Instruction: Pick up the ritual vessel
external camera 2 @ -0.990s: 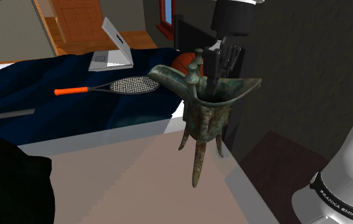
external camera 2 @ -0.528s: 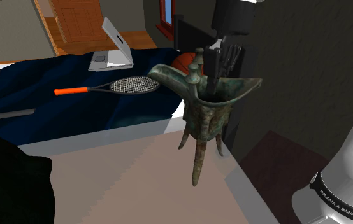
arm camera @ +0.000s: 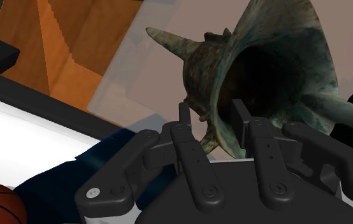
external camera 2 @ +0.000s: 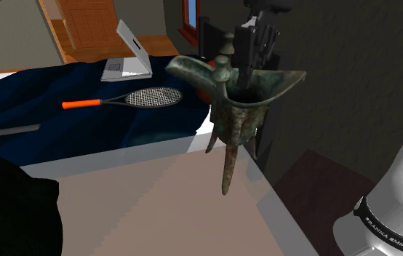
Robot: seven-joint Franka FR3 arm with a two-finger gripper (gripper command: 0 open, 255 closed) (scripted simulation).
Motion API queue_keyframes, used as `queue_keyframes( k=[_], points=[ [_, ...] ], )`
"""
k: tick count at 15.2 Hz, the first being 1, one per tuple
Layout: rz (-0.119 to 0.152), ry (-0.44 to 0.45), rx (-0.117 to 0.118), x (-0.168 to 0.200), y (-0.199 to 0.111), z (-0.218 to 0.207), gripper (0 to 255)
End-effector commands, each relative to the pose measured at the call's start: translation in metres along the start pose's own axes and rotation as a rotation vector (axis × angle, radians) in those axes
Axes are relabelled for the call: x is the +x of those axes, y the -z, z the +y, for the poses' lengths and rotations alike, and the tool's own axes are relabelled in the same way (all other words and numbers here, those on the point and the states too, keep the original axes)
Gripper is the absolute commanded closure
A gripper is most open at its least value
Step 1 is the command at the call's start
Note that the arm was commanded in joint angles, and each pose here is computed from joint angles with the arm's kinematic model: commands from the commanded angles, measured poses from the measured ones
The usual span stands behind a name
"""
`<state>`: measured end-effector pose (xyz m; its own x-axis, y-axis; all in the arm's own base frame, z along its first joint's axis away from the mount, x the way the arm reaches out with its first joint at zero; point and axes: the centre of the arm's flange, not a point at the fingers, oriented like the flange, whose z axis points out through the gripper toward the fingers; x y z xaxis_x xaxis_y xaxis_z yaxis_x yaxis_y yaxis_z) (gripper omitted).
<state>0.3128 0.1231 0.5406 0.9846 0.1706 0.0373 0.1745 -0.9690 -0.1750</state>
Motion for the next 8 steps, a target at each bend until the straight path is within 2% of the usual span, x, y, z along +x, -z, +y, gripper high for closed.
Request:
queue_keyframes(
  k=[1, 6, 8],
  points=[
    [0.001, 0.000, 0.000, 0.000, 0.010, -0.002, 255],
    [0.001, 0.000, 0.000, 0.001, 0.036, -0.006, 255],
    [0.001, 0.000, 0.000, 0.001, 0.037, -0.006, 255]
  ],
)
